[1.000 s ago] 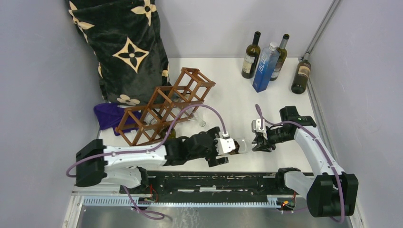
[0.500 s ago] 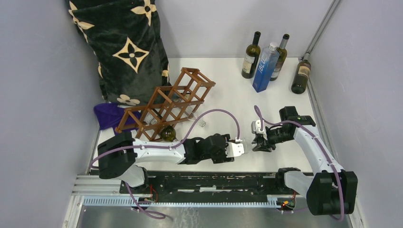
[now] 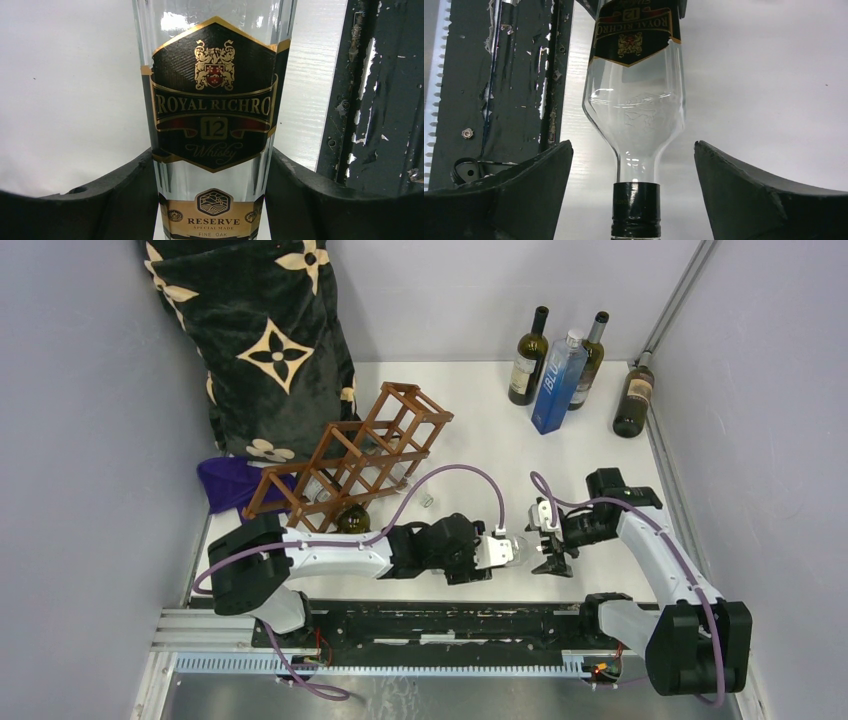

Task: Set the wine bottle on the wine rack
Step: Pick up the wine bottle from the center of the board, then place the wine bottle in the wine rack.

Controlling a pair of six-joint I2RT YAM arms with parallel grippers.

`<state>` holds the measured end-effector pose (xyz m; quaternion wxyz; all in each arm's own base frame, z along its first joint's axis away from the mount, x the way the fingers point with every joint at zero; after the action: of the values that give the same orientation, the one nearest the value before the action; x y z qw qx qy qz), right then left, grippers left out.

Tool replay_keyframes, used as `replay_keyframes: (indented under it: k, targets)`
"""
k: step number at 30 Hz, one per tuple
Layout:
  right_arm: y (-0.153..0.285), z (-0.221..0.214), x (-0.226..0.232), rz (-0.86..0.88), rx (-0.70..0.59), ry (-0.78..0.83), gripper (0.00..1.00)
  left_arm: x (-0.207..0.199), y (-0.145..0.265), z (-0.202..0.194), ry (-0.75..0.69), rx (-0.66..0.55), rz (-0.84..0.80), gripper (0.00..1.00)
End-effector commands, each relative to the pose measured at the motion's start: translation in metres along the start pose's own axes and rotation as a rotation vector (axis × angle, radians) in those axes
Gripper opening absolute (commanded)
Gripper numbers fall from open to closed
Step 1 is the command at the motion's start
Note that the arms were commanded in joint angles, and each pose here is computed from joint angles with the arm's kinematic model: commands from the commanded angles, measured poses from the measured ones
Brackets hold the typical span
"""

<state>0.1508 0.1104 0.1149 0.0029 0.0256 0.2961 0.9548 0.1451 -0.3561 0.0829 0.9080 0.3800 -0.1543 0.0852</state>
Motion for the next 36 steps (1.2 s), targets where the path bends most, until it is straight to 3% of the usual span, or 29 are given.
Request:
replay_keyframes:
  k: [1,14,17,21,27,28,30,34,36]
  targets:
    - [-0.006,0.009,-0.002,-0.01,-0.064,0.062,0.98,0.023,0.006,0.057,0.027,-0.198,0.039,0.02]
    - [-0.043,0.012,-0.015,-0.083,-0.07,0.057,0.98,0.027,0.007,0.068,0.043,-0.246,0.03,0.02]
    - [-0.046,0.009,-0.014,-0.064,-0.056,0.062,0.93,0.028,0.009,0.068,0.046,-0.252,0.033,0.02]
    - [-0.046,0.003,-0.013,-0.052,-0.022,0.091,0.74,0.029,0.011,0.068,0.046,-0.257,0.036,0.02]
    - [-0.041,0.003,-0.008,-0.028,0.011,0.132,0.17,0.033,0.013,0.066,0.055,-0.253,0.051,0.03]
    - [-0.04,0.006,-0.006,-0.021,0.004,0.13,0.11,0.034,0.013,0.066,0.063,-0.249,0.057,0.11]
    - [-0.037,0.013,-0.004,-0.01,-0.014,0.119,0.04,0.038,0.014,0.065,0.084,-0.237,0.084,0.41]
    - [-0.031,0.023,-0.005,-0.021,-0.039,0.078,0.02,0.043,0.023,0.066,0.107,-0.245,0.115,0.98]
    - [-0.026,0.028,-0.006,-0.038,-0.07,0.06,0.01,0.045,0.033,0.071,0.107,-0.267,0.125,1.0]
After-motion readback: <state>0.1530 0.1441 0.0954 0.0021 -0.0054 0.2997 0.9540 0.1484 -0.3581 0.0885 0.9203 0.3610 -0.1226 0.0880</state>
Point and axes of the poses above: each gripper's point midway between its finger pads, its own y axis back along the fingers, its own x axis along the line the jaws close on, z = x × y, the point moved 2 cm from there along y, back along the fingers, and after that the axes turned 7 degrees about -y, right-handed, at the moved point
